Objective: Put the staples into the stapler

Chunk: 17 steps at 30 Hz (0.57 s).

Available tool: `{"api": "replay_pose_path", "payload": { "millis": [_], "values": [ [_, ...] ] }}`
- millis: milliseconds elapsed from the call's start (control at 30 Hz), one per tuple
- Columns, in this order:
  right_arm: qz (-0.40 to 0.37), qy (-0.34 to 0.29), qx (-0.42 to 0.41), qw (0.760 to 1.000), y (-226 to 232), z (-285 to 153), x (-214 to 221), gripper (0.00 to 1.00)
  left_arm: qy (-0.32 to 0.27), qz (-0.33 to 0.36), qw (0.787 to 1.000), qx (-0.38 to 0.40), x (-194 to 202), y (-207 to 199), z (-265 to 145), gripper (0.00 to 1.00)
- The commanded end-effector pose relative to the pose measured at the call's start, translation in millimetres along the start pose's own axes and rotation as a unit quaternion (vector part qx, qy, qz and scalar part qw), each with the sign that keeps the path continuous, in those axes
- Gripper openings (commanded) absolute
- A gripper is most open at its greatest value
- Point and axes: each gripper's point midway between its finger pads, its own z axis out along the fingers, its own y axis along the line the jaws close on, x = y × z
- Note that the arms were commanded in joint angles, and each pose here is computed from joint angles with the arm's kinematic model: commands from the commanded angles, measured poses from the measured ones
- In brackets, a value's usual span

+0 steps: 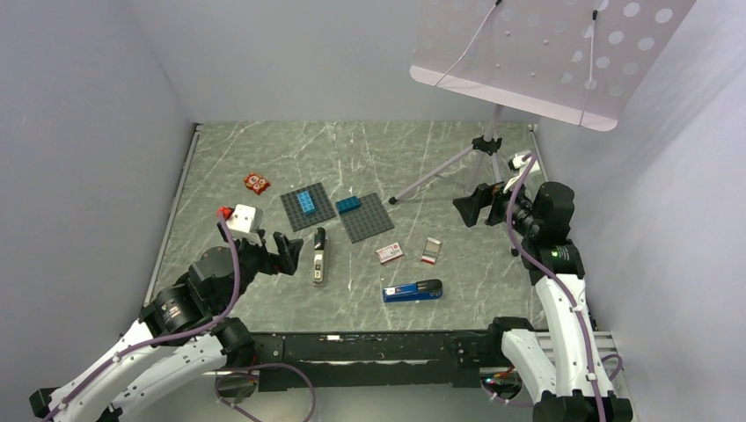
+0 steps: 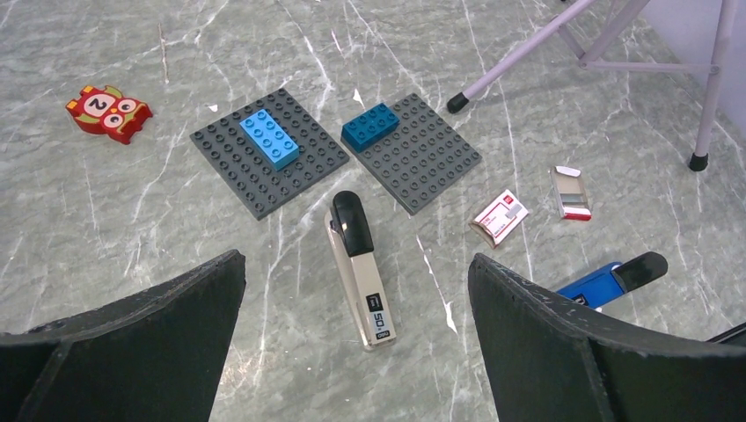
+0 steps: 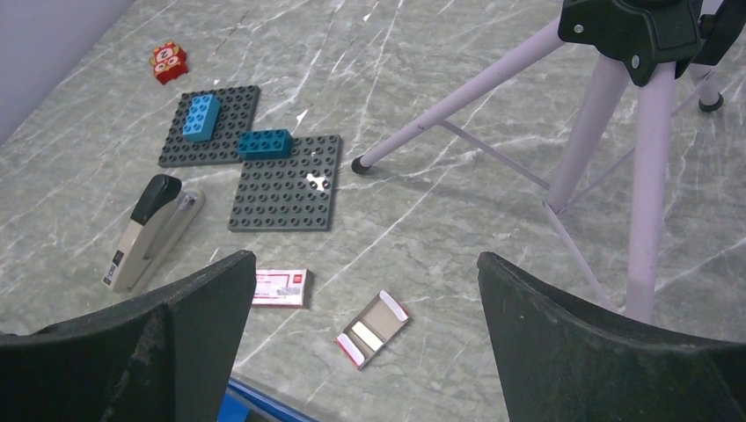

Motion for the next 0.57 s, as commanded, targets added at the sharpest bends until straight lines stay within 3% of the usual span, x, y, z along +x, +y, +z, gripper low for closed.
{"api": "replay_pose_path", "payload": {
  "millis": [0, 533],
  "values": [
    [0.003, -0.023, 0.010, 1.000, -1.4, -1.7, -12.4, 1.00, -0.021, -0.002, 1.000, -0.001, -14.1, 0.6, -2.4, 0.99],
    [0.003, -0.019, 0.015, 1.000, -5.2, 0.8, -11.6, 1.00, -0.030, 0.004, 1.000, -0.006, -14.9, 0.5, 3.7, 0.99]
  ]
}}
